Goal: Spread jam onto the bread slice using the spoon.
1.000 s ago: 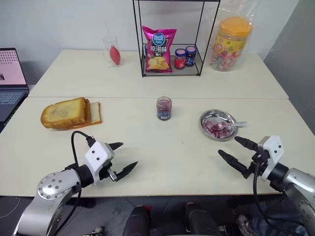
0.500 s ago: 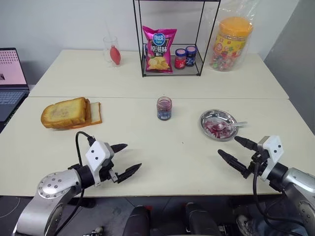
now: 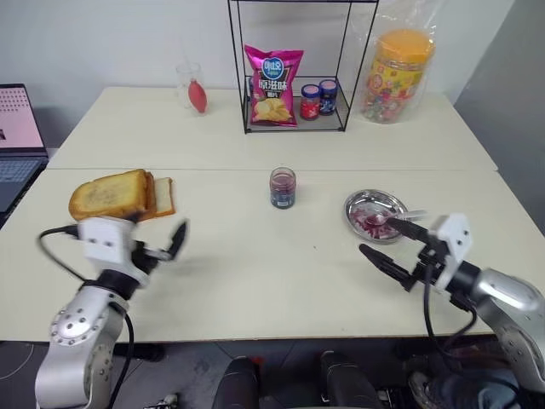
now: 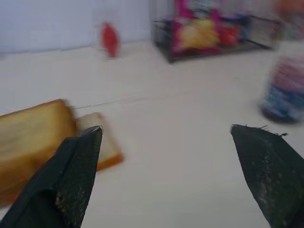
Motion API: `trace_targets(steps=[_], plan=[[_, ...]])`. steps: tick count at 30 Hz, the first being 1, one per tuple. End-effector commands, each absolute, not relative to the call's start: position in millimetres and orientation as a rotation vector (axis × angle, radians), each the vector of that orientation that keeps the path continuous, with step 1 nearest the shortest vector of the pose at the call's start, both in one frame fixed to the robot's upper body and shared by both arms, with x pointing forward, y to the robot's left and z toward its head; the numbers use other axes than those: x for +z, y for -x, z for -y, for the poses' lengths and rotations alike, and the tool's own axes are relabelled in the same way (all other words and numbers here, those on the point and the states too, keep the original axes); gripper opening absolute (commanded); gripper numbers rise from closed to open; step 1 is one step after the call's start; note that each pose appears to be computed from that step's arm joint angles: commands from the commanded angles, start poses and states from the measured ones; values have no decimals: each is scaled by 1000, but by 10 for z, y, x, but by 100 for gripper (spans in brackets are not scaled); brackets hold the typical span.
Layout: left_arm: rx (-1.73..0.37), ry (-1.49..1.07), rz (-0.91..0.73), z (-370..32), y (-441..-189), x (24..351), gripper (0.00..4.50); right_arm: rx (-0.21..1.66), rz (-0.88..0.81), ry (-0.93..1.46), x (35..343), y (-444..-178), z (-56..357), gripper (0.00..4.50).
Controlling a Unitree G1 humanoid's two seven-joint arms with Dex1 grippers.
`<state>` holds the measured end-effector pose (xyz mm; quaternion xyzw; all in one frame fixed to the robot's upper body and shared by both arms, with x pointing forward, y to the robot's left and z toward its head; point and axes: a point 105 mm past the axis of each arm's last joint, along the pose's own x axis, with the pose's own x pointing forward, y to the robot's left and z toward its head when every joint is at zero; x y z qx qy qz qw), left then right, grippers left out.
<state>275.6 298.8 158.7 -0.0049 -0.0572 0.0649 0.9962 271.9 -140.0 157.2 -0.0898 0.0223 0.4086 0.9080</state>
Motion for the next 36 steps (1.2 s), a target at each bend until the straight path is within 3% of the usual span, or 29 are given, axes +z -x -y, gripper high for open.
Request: trace_targets(steps=[1,10,17,26,36], plan=[[375,119,129,-3535,-2650,1612,450,959,-14,186,1779,-2722,1082,447],[448,303,106,-3887,-2851,1605,450,1130,-35,262,1958,-2785,590,447],[477,430,103,-4106,-3161,1609,450,1121,-41,281,1964,-2855,586,447],[427,519,36,-4022,-3561,1537,450,1088,-42,284,1984,-2886,663,447],[494,479,87,-4064,-3534,1649,262,1064,-50,269,1988,-2875,709,450]])
